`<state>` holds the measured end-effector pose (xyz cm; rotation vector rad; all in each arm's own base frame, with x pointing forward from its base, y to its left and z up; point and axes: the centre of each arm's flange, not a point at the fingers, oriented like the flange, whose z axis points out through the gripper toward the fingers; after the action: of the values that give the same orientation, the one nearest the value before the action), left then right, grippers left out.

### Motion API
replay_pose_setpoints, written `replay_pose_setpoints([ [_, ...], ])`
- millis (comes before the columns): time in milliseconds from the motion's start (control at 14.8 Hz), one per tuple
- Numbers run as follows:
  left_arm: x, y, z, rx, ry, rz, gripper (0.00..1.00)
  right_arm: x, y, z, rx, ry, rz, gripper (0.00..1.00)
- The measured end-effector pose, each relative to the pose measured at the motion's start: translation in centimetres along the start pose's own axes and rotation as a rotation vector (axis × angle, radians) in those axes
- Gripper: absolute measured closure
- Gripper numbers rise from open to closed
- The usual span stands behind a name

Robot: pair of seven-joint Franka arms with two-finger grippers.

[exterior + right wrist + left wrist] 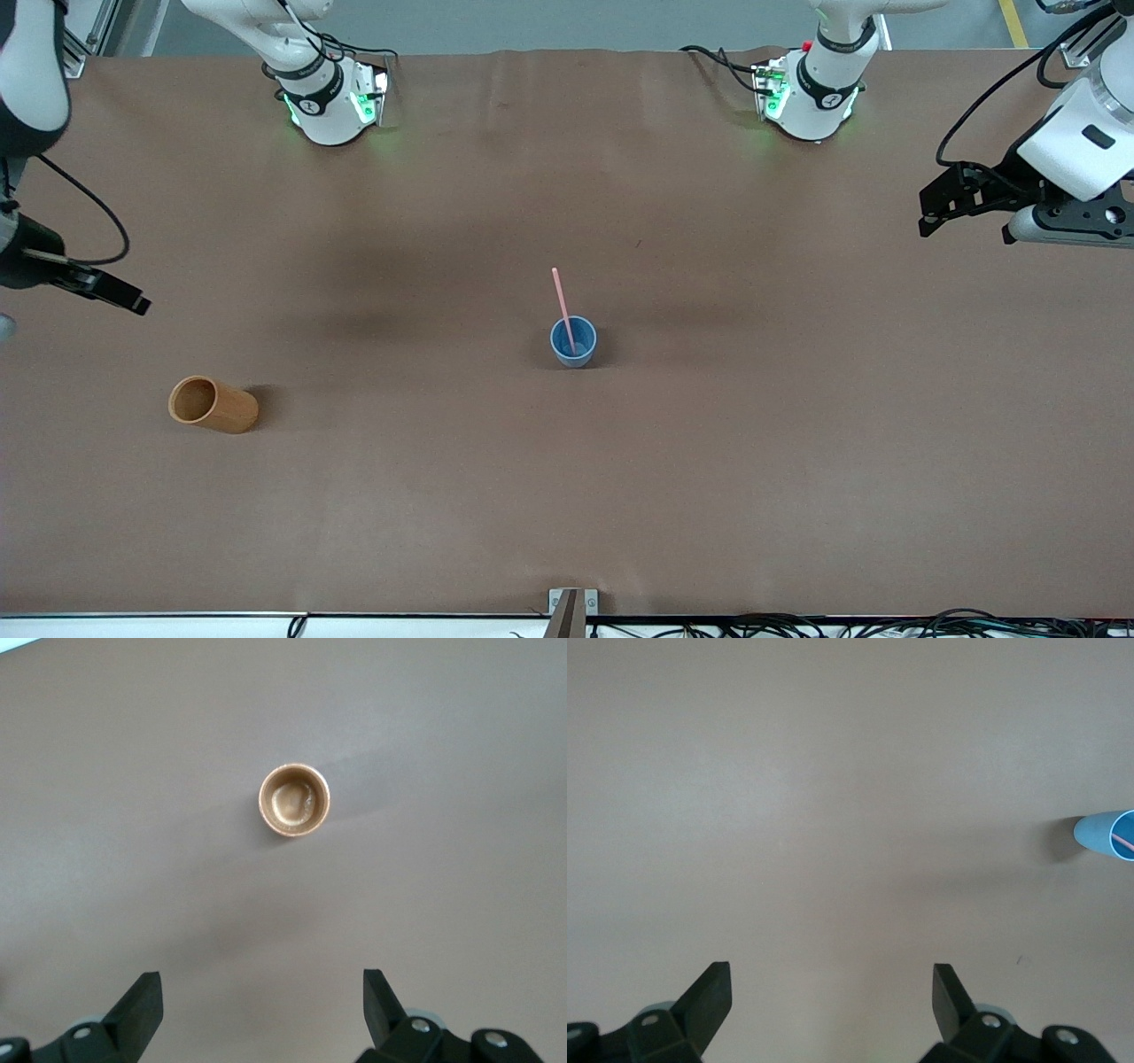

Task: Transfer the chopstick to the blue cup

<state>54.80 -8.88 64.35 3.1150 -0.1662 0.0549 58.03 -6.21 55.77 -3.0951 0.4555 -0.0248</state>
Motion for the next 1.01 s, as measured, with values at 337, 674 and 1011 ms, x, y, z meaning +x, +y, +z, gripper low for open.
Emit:
replay_pose_setpoints([
  [337, 0.0, 0.0, 0.0, 0.0, 0.0, -0.001, 0.0, -1.4, -1.2, -8.7, 0.009, 0.064, -0.195, 0.0],
  [674, 0.0, -0.2, 0.0, 0.0, 0.0, -0.003, 0.0, -2.8, -1.4, -11.5, 0.005, 0.039, -0.292, 0.0],
  [1011, 0.1, -0.5, -0.4, 0.0, 0.009, -0.01, 0.0, -4.0, -1.2, -14.3, 0.005, 0.03, -0.299, 0.0],
])
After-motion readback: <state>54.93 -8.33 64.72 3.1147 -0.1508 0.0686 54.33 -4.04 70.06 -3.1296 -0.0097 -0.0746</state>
